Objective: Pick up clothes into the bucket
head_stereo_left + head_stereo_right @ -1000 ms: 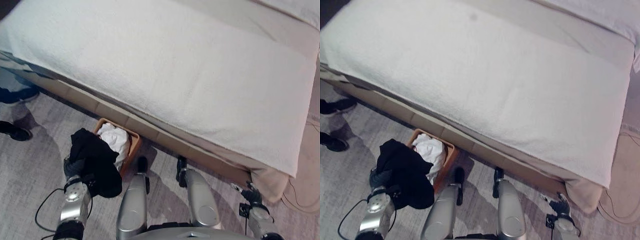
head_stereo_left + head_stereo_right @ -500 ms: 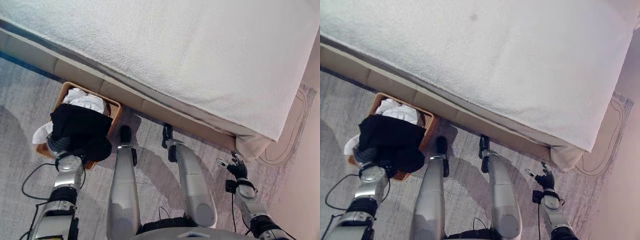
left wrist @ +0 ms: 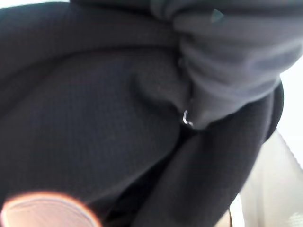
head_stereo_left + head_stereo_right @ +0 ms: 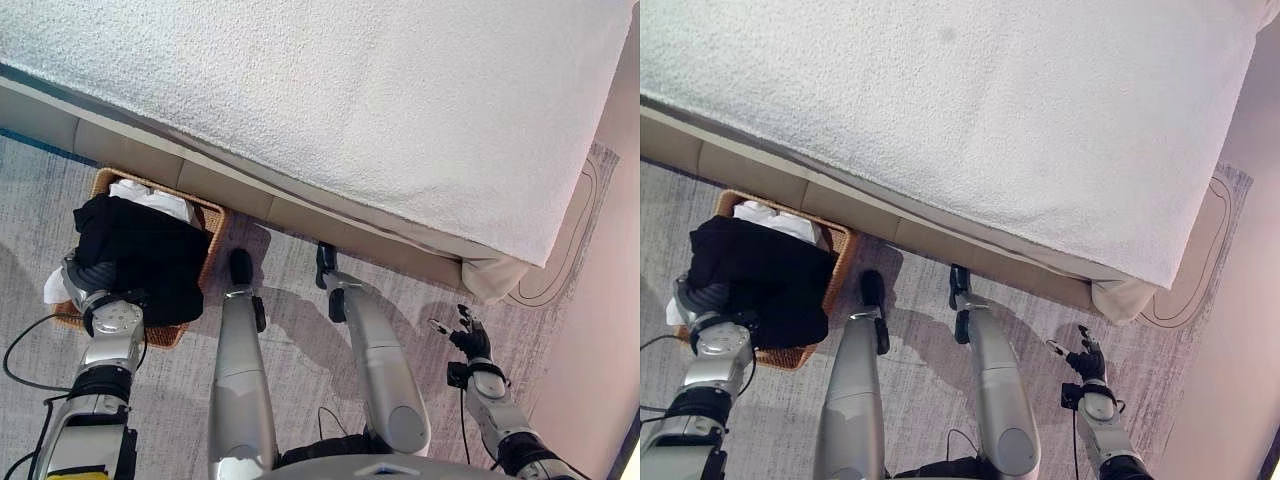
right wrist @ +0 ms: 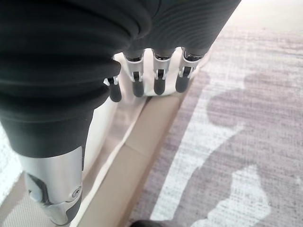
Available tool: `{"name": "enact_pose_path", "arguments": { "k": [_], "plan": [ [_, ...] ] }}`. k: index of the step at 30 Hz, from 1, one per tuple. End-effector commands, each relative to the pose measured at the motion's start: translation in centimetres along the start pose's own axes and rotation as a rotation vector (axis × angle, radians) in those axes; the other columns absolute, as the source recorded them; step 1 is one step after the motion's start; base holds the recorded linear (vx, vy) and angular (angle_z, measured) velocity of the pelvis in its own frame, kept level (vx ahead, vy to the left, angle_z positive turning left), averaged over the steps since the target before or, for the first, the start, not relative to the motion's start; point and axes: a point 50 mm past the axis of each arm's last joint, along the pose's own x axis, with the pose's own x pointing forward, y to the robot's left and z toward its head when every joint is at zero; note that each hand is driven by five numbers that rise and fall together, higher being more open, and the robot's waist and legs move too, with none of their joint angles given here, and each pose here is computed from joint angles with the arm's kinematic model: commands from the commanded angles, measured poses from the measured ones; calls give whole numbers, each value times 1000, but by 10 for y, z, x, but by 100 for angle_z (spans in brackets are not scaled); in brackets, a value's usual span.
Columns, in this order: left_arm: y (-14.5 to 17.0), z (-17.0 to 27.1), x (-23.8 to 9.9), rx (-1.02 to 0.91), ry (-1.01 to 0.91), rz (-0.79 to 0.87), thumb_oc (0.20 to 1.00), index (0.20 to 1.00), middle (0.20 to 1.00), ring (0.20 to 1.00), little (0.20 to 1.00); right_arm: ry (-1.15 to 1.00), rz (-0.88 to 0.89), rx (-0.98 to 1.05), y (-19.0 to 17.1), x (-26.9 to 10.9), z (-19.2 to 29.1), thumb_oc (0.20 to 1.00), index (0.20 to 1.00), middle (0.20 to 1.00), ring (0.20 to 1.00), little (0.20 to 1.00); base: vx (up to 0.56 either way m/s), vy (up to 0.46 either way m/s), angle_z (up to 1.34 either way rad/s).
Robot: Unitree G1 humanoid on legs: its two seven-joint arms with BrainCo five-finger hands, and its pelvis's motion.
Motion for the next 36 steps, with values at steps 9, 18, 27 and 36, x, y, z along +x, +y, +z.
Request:
{"name": "enact_pose_path", "arguments": {
  "k": [9,18,27,36],
  "plan": [
    [46,1,18,154,-44,146,1000,1000,1000,1000,1000,-43,-4,7,-9,1,8,1000,1000,1000,1000,1000,0,0,0],
    [38,-42,-5,215,92,45,1000,1000,1000,1000,1000,-1,-32,5,-20,3,4,1000,1000,1000,1000,1000,-17,-2,0],
    [9,-78,-50,95,196,-174,1000,1000,1000,1000,1000,60,-115,-28,-47,6,-3,1000,1000,1000,1000,1000,27,-4,5],
    [-23,-93,-88,-223,306,-367,1000,1000,1000,1000,1000,143,-122,-107,-60,-3,-28,1000,1000,1000,1000,1000,85,-32,7]
  ]
}}
